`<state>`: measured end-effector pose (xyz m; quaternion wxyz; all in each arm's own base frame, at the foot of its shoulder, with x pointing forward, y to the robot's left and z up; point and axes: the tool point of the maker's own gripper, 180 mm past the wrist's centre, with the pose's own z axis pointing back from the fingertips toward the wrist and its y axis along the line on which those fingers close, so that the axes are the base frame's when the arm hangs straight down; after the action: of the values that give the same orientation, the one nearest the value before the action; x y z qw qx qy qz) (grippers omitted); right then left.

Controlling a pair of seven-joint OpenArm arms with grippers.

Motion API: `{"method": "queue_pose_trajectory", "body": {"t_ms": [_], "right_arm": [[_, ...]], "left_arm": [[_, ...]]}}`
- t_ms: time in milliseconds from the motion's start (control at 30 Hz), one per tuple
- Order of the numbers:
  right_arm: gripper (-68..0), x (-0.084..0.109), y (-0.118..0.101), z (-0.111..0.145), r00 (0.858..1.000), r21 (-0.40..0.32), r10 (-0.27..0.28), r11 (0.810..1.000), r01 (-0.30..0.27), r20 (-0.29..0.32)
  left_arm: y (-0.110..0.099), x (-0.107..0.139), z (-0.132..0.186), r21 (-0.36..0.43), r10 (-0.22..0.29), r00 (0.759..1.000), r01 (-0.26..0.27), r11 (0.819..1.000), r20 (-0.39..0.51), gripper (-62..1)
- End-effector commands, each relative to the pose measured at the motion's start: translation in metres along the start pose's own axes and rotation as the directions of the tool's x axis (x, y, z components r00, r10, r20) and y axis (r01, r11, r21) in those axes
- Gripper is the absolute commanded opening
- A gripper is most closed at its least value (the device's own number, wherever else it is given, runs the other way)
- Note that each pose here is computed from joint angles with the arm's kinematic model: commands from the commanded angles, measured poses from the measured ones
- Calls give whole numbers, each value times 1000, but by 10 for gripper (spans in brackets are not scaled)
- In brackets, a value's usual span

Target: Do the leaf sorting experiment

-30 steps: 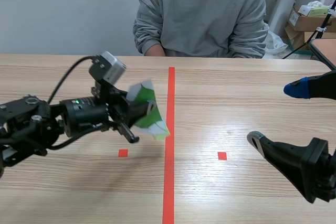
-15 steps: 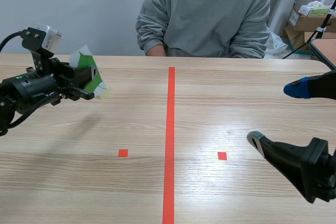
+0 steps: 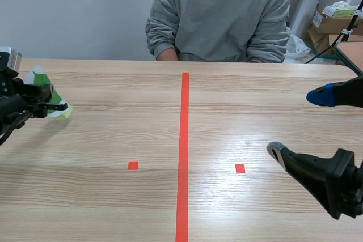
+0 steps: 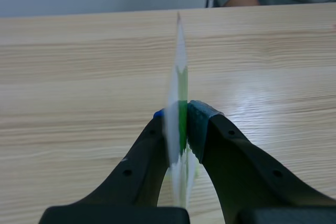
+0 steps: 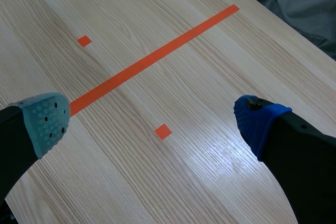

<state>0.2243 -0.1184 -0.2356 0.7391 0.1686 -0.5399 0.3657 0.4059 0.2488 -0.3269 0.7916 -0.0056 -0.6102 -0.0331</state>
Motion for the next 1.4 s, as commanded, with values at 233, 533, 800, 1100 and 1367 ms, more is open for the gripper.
{"method": "queue_pose_trajectory", "body": {"t_ms": [233,533,800,1100,1367], "right_arm": [[-20,7,-1,1,1000,2,-1,1000,1,28],[-20,7,-1,1,1000,2,-1,1000,1,31],[-20,7,-1,1,1000,2,-1,1000,1,31],[-20,7,-1,1,1000,2,-1,1000,1,31],[-20,8,0,0,999,-7,-17,1000,17,42]], "left_arm": [[41,13,-6,161,-35,999,28,987,37,-567],[46,6,-5,171,-71,997,67,983,19,-567],[40,1,-6,153,-107,994,107,983,-7,-567],[36,-5,-6,127,-203,978,207,970,-42,-559],[36,-6,-5,127,-206,978,210,969,-44,-85]]}}
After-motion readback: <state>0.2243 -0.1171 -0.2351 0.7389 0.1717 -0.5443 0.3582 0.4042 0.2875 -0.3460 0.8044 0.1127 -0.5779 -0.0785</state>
